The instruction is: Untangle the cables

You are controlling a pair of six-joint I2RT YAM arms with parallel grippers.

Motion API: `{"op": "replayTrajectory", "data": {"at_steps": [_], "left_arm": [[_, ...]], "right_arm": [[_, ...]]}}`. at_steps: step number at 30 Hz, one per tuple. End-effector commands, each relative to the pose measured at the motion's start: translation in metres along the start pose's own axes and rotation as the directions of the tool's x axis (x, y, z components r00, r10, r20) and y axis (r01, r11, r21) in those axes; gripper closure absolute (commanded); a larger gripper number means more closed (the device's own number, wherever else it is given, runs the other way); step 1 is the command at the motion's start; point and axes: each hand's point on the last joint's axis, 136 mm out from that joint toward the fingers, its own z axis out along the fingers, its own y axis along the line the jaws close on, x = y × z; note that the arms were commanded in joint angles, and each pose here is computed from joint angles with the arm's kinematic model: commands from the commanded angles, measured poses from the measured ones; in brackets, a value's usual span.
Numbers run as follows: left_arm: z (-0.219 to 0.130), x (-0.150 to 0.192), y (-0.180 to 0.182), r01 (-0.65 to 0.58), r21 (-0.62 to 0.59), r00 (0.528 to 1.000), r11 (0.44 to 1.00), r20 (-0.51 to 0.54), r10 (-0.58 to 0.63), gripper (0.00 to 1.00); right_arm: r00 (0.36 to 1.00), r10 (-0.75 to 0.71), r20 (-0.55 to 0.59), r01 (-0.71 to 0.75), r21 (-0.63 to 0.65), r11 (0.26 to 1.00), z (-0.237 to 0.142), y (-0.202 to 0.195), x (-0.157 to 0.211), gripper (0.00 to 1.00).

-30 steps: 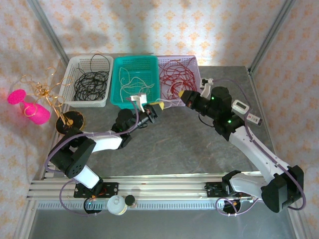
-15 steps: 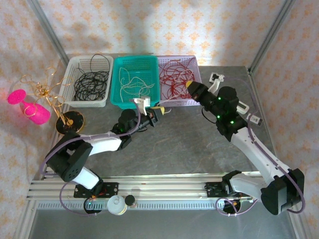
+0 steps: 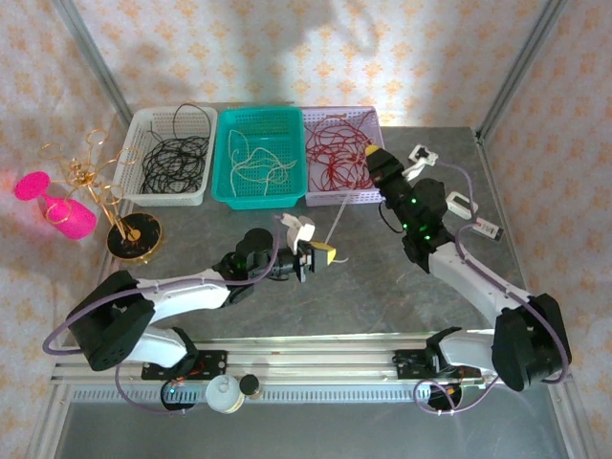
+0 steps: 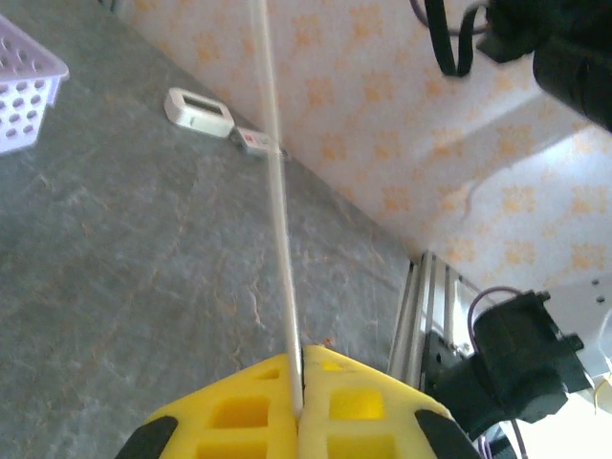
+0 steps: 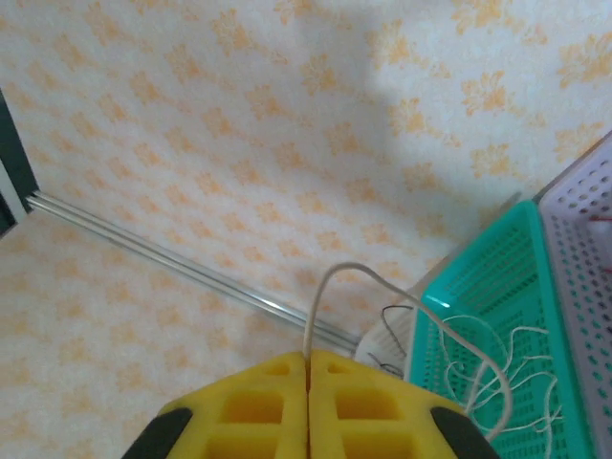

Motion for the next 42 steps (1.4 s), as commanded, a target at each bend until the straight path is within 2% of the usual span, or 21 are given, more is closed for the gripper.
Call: {"op": "replayTrajectory", "data": {"at_steps": [1, 7, 8, 11, 15, 18, 20, 22, 25, 28, 33, 36, 39, 42], "left_arm": [[-0.008, 0.024, -0.008, -0.002, 0.022, 0.996, 1.000, -0.094, 0.004, 1.00], [-0.022, 0.028, -0.010, -0.033, -0.016, 0.991, 0.999, -0.128, 0.031, 1.00], [-0.024, 0.029, -0.010, -0.036, -0.020, 0.990, 0.999, -0.137, 0.033, 1.00], [-0.029, 0.037, -0.013, -0.035, -0.013, 0.985, 0.999, -0.167, 0.032, 1.00], [-0.033, 0.053, -0.010, -0.023, -0.019, 0.975, 1.000, -0.223, 0.018, 1.00], [-0.035, 0.052, -0.009, -0.027, -0.035, 0.976, 0.999, -0.216, 0.019, 1.00], [-0.037, 0.044, -0.011, -0.038, -0.044, 0.980, 0.998, -0.196, 0.029, 1.00], [-0.040, 0.035, -0.011, -0.066, -0.074, 0.979, 0.995, -0.198, 0.050, 1.00], [-0.045, 0.029, -0.007, -0.110, -0.128, 0.969, 0.986, -0.234, 0.077, 1.00], [-0.051, 0.024, -0.003, -0.158, -0.176, 0.956, 0.972, -0.273, 0.106, 1.00], [-0.059, 0.028, -0.002, -0.203, -0.189, 0.929, 0.961, -0.346, 0.129, 1.00], [-0.061, 0.041, 0.000, -0.211, -0.177, 0.904, 0.961, -0.408, 0.123, 1.00], [-0.064, 0.051, 0.008, -0.217, -0.201, 0.889, 0.955, -0.445, 0.108, 1.00], [-0.065, 0.054, 0.013, -0.215, -0.223, 0.889, 0.951, -0.447, 0.097, 1.00]], "right_arm": [[0.979, 0.057, 0.195, -0.034, -0.124, 0.992, -0.005, 0.030, -0.041, 0.98], [0.975, 0.099, 0.198, -0.062, -0.185, 0.981, -0.009, 0.031, -0.042, 0.98], [0.976, 0.101, 0.194, -0.060, -0.206, 0.977, -0.010, 0.034, -0.042, 0.96], [0.974, 0.130, 0.186, -0.078, -0.262, 0.962, -0.012, 0.042, -0.044, 0.81], [0.986, 0.115, 0.125, -0.060, -0.380, 0.923, -0.011, 0.068, -0.040, 0.74], [0.998, 0.063, 0.033, -0.042, -0.436, 0.899, -0.003, 0.088, -0.029, 0.66], [0.999, -0.034, -0.008, 0.029, -0.353, 0.935, 0.011, 0.086, -0.024, 0.65], [0.981, -0.168, -0.095, 0.157, -0.109, 0.982, 0.032, 0.055, -0.016, 0.65], [0.916, -0.319, -0.244, 0.345, 0.070, 0.936, 0.029, 0.019, -0.003, 0.60], [0.859, -0.347, -0.375, 0.443, 0.207, 0.872, 0.002, -0.024, 0.012, 0.53], [0.707, -0.314, -0.634, 0.589, 0.281, 0.758, -0.062, -0.097, 0.054, 0.55], [0.616, -0.266, -0.742, 0.625, 0.255, 0.738, -0.092, -0.131, 0.084, 0.58], [0.597, -0.210, -0.774, 0.629, 0.290, 0.721, -0.106, -0.155, 0.100, 0.62], [0.605, -0.059, -0.794, 0.607, 0.412, 0.679, -0.116, -0.181, 0.118, 0.66]]}}
